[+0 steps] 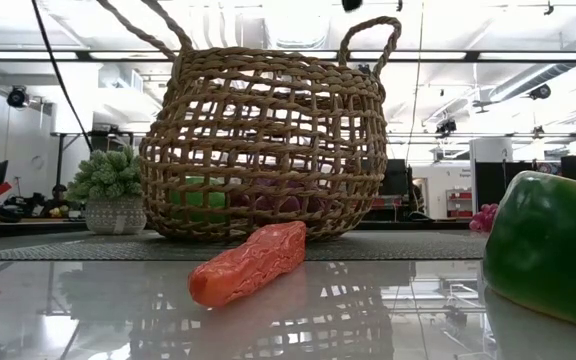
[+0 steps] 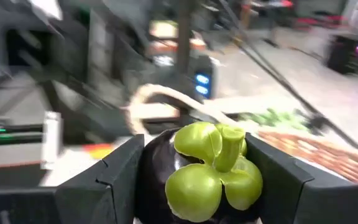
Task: Build produce basket
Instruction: Put the black mangosteen into the brown basket
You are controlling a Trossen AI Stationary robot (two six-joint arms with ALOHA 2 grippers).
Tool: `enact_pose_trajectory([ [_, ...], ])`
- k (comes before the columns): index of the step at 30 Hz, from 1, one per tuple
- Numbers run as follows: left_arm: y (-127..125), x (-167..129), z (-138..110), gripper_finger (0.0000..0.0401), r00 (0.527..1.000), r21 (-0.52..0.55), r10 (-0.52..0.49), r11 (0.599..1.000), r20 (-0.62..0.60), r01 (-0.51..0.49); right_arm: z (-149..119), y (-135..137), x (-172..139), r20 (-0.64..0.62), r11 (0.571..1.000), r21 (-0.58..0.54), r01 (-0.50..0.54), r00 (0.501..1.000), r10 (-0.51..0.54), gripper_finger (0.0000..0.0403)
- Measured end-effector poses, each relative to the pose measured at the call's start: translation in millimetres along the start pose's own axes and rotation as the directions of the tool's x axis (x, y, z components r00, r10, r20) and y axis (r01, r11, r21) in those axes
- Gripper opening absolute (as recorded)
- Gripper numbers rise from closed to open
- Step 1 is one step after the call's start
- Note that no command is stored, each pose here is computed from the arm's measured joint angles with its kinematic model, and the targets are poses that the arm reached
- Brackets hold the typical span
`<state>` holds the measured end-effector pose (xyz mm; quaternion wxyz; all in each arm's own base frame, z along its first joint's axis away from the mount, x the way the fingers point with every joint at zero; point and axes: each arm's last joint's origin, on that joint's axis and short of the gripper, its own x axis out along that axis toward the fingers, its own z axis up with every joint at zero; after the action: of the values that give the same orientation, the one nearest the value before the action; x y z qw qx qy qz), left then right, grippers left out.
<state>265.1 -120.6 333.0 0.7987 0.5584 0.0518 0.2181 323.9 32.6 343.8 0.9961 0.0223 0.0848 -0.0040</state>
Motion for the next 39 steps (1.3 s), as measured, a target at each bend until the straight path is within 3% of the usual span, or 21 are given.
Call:
enact_pose_trajectory([
  [5,15.8,-18.0,-19.8,0.0307,0.99,-0.21,0.004,0.977,0.138,0.026,2.0,-14.5,6.3,-0.08,0.988,-0.018,0.156,0.984,-0.157,0.0223],
  [9,29.1,-29.7,-36.5,0.0306,0.973,-0.388,0.033,0.92,0.228,0.059,0.7,-25.2,25.2,-0.154,0.98,-0.042,0.194,0.968,-0.198,0.0223],
  [13,36.8,-38.8,-49.7,0.0306,0.966,-0.481,0.073,0.875,0.246,0.057,1.1,-37.3,49.1,-0.248,0.972,-0.067,0.223,0.94,-0.233,0.0223],
  [22,38.8,-53.9,-68.1,0.0306,0.956,-0.557,0.164,0.831,0.243,-0.001,-11.1,-55.0,99.6,-0.482,0.961,-0.114,0.25,0.832,-0.274,0.0223],
  [34,26.0,-57.8,-76.9,0.0306,0.97,-0.542,0.143,0.84,0.198,-0.013,-31.3,-61.7,141.3,-0.61,0.956,-0.146,0.253,0.738,-0.288,0.0238],
  [39,23.7,-58.5,-78.3,0.0306,0.971,-0.537,0.137,0.843,0.195,-0.011,-40.3,-62.9,154.2,-0.64,0.956,-0.154,0.249,0.712,-0.289,0.0262],
])
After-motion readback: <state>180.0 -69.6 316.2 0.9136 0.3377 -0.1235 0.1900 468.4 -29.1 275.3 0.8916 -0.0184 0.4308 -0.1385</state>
